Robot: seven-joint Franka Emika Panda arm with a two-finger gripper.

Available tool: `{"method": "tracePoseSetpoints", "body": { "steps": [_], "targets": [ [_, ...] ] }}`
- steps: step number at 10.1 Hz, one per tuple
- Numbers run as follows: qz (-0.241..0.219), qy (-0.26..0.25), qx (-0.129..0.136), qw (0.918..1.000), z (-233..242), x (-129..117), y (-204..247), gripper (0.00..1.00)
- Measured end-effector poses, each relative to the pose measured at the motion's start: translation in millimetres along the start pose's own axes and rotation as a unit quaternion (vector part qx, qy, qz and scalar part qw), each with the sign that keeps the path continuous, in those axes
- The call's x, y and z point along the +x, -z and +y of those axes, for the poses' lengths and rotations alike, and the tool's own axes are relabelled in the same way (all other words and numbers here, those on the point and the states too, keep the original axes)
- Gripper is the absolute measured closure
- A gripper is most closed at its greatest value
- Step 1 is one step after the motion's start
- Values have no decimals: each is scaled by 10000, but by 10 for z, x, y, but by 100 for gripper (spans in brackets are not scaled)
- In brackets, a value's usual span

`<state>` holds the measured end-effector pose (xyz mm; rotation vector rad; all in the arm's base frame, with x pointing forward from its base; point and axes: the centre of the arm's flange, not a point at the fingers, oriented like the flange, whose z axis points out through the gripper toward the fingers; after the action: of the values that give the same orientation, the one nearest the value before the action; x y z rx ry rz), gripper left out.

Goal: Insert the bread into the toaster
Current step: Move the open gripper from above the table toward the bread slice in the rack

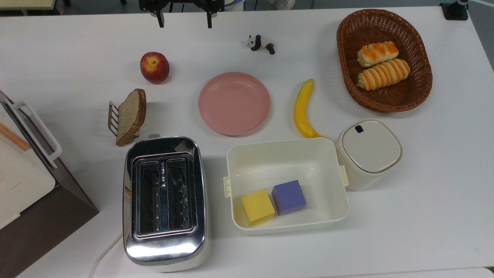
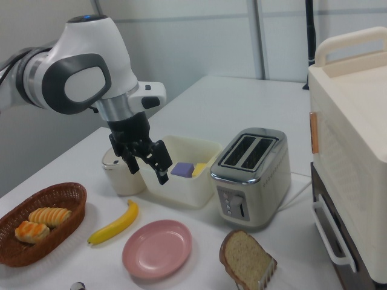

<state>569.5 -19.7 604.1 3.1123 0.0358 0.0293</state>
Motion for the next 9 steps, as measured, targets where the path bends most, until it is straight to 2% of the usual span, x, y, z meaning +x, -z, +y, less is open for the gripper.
{"method": "tracePoseSetpoints", "body": {
  "steps": [9],
  "targets": [
    [-66,-119,-2,9999,132,45,-101,0]
  ]
}}
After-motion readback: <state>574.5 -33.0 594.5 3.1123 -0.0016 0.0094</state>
